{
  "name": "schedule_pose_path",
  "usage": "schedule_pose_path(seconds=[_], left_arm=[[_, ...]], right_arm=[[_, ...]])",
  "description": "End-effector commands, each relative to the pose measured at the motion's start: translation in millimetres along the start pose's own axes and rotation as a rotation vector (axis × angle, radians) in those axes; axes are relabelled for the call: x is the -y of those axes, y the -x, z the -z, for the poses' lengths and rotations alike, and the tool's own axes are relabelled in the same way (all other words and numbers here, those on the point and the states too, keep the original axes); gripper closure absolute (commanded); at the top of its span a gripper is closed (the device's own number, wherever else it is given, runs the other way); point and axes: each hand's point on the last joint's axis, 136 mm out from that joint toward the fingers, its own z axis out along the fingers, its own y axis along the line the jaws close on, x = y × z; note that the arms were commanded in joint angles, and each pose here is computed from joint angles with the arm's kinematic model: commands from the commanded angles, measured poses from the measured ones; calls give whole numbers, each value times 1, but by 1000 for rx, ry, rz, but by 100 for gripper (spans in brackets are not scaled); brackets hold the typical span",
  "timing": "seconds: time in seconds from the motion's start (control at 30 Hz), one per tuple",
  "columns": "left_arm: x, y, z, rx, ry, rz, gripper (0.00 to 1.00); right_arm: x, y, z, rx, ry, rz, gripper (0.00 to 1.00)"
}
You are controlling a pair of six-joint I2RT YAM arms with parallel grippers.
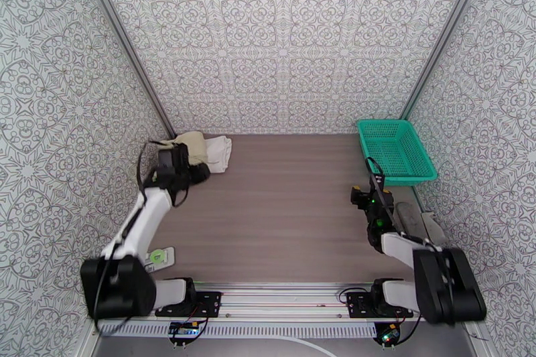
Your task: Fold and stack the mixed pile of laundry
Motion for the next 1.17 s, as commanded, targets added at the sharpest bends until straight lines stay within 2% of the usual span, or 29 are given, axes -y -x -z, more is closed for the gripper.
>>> schedule_pose_path(seconds=[0.0, 0.03, 0.13, 0.17, 0.27, 0.33, 0.43, 0.53, 0.6, 0.67, 0.7, 0.77, 0.83, 0.9, 0.93, 0.97, 1.0, 1.07, 1.13], left_arm=[[-4, -1, 14, 177, 4, -97, 55], [-3, -9, 17, 215, -22, -131, 56], [-13, -23, 24, 289, 5, -216, 45], [-18, -27, 23, 298, 20, -249, 41], [-35, -25, 11, 358, 40, -272, 36], [-43, -20, 2, 437, 34, -274, 34], [-48, -16, -17, 489, 40, -343, 31], [-39, -7, -32, 501, -72, -316, 31], [-35, -1, -36, 563, -95, -330, 30], [-40, -10, -55, 542, -84, -335, 32], [-39, -10, -59, 572, -77, -343, 31], [-45, -15, -61, 518, -53, -328, 29], [-49, -8, -63, 550, -24, -309, 27], [-52, -7, -71, 488, -3, -295, 26], [-58, -3, -76, 469, 37, -278, 21], [-56, -3, -79, 466, 74, -294, 10], [-56, -4, -79, 457, 84, -296, 6], [-57, -4, -78, 464, 76, -292, 1], [-56, -3, -77, 471, 73, -293, 1]], right_arm=[[-2, 28, -7, 153, 16, -41, 13], [2, 23, -11, 93, -11, -42, 13], [-1, 24, -13, 86, -14, -26, 12], [-1, 24, -13, 86, -14, -25, 1], [-1, 25, -13, 89, -15, -25, 1], [-2, 25, -13, 92, -13, -25, 1], [-2, 25, -13, 90, -12, -24, 1], [-2, 25, -13, 90, -14, -21, 1], [-2, 24, -13, 88, -14, -20, 1], [-2, 24, -13, 87, -14, -18, 1], [-2, 25, -13, 88, -14, -16, 1], [-3, 24, -13, 87, -13, -15, 1], [-4, 24, -13, 86, -10, -12, 1], [-4, 24, -16, 74, -12, -14, 1], [-5, 23, -19, 66, -11, -13, 1], [-5, 23, -18, 66, -10, -13, 1], [-5, 23, -18, 66, -10, -11, 1], [-5, 24, -15, 76, -6, -7, 1], [-8, 24, -15, 80, 10, -3, 1]])
